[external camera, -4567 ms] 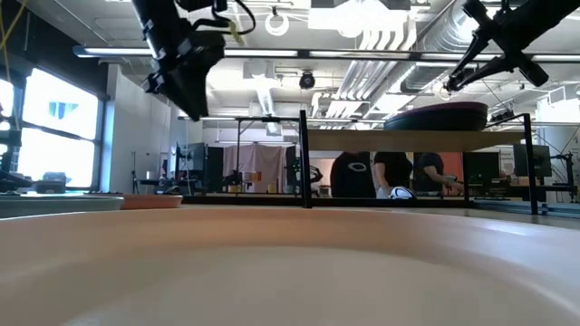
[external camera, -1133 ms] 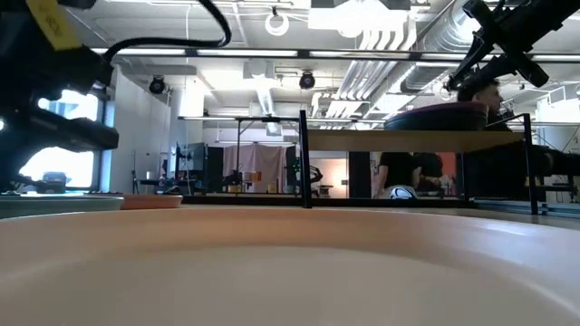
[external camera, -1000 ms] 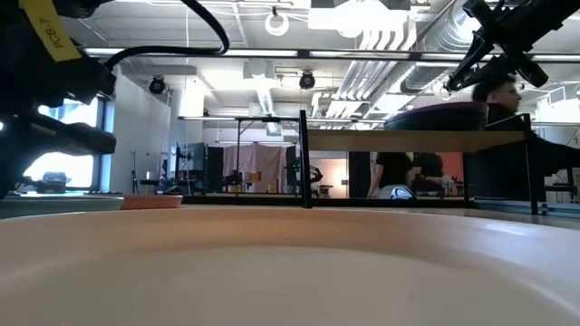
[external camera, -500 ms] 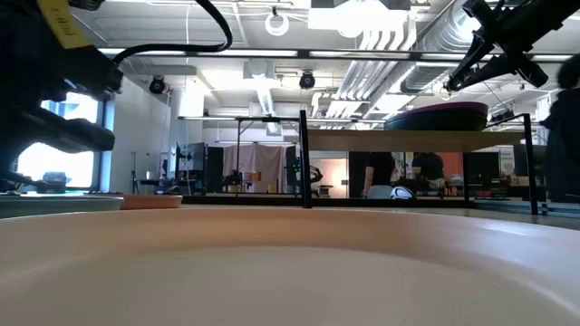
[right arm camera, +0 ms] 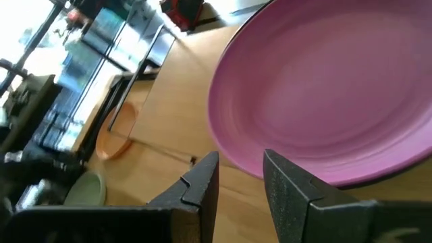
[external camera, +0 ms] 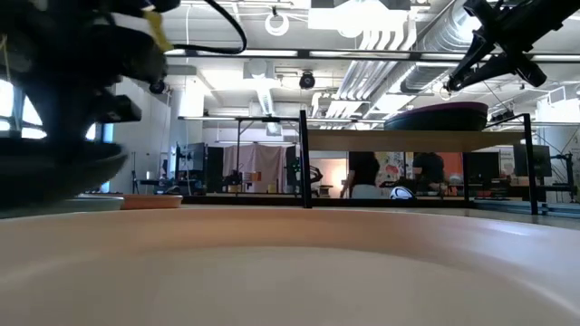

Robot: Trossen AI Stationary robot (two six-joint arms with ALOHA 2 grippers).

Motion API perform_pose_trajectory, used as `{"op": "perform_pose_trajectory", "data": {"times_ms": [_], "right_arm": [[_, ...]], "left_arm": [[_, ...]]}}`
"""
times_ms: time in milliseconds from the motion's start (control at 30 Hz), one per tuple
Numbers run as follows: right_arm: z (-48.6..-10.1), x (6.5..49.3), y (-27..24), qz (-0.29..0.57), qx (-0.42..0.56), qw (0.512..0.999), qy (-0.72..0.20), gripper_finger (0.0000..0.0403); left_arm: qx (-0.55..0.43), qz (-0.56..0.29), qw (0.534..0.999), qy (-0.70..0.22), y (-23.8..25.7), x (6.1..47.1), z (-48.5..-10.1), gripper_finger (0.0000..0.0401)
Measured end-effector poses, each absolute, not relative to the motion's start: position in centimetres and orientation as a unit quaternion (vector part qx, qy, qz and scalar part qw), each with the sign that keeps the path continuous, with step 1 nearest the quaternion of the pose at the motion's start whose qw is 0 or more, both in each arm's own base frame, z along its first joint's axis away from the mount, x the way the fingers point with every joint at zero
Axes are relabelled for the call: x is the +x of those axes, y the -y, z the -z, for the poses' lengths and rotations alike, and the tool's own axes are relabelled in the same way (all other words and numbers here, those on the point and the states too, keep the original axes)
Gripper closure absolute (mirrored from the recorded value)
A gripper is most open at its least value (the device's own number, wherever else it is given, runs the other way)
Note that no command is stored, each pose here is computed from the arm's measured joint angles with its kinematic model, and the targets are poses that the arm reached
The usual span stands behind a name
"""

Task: Place and stack plates onto a shelf
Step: Stack the black plate on top of the purple plate on the shelf

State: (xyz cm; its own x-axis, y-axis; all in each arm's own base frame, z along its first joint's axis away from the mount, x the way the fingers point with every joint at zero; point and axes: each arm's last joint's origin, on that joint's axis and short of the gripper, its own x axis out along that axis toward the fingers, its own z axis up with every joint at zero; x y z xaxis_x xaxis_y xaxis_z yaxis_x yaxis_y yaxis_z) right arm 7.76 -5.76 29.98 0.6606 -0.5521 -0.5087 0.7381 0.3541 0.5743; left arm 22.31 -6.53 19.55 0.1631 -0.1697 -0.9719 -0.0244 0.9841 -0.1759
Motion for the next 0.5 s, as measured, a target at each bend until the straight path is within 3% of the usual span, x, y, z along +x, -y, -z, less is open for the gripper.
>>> {"op": "perform_pose_trajectory", "data": {"times_ms": [200, 500], "right_arm": [[-30.2, 8.0, 5.7, 0.359, 0.402, 0.834, -0.119, 0.0304], [-31.4, 9.3, 6.3, 0.304, 0.391, 0.866, -0.071, 0.0293]], "left_arm": [[-0.116, 0.009, 0.789, -0.604, 3.7, 22.1, -21.4, 0.0400], [-0.109, -0.123, 0.833, -0.528, -0.2, 23.6, -25.2, 0.0400]]}}
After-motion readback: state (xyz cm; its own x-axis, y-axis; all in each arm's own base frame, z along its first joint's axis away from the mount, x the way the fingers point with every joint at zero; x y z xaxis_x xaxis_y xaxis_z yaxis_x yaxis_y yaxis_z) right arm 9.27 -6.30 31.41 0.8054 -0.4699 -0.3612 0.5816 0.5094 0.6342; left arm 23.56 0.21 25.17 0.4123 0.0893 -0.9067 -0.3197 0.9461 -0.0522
